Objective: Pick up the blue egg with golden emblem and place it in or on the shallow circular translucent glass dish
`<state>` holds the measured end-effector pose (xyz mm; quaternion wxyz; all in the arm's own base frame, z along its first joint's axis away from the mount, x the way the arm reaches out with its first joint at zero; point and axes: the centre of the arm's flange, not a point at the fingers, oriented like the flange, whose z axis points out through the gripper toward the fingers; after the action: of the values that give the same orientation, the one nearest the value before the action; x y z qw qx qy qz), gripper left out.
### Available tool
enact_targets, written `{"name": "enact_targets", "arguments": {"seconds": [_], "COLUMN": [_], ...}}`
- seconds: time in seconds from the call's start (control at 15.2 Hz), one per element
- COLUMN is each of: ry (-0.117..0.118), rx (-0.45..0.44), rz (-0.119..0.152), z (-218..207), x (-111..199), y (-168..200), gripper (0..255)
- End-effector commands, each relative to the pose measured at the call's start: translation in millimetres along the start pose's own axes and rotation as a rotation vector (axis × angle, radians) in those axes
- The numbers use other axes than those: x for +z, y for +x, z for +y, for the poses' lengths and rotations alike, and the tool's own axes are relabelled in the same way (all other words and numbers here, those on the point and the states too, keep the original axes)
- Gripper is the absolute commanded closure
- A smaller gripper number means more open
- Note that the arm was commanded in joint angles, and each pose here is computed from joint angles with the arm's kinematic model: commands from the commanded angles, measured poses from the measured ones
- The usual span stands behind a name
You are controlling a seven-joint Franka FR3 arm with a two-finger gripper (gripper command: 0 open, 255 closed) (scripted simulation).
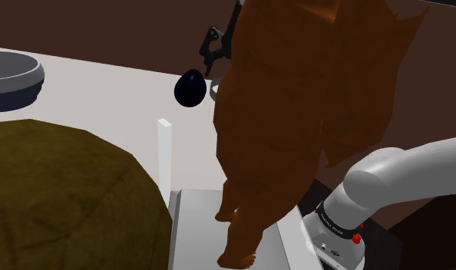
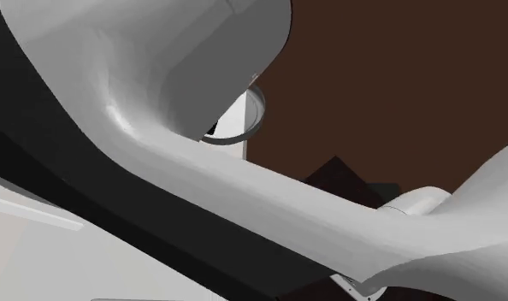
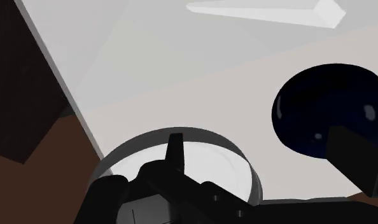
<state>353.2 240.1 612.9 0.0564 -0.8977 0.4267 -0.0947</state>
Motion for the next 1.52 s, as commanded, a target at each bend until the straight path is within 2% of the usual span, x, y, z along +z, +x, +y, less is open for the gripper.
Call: {"name": "enact_targets", "arguments": {"seconds": [0.0,0.26,0.79,1.32,1.39,1.45], "ry": [0.022,0.059,0.059,0.059,0.059,0.059], "rx": [0.07,0.195,0.195,0.195,0.195,0.195], "rz": [0.023,0.069,0.069,0.069,0.069,0.069], "z": [-23.7,-69.4,-71.5,-71.4,-71.4,-71.4], "x": [-3.8,-10.3,29.5,29.5,29.5,29.5], "y": [-7.1,-16.0,-13.1,-13.1,-13.1,-13.1], "gripper": [0,0,0,0,255,255]}}
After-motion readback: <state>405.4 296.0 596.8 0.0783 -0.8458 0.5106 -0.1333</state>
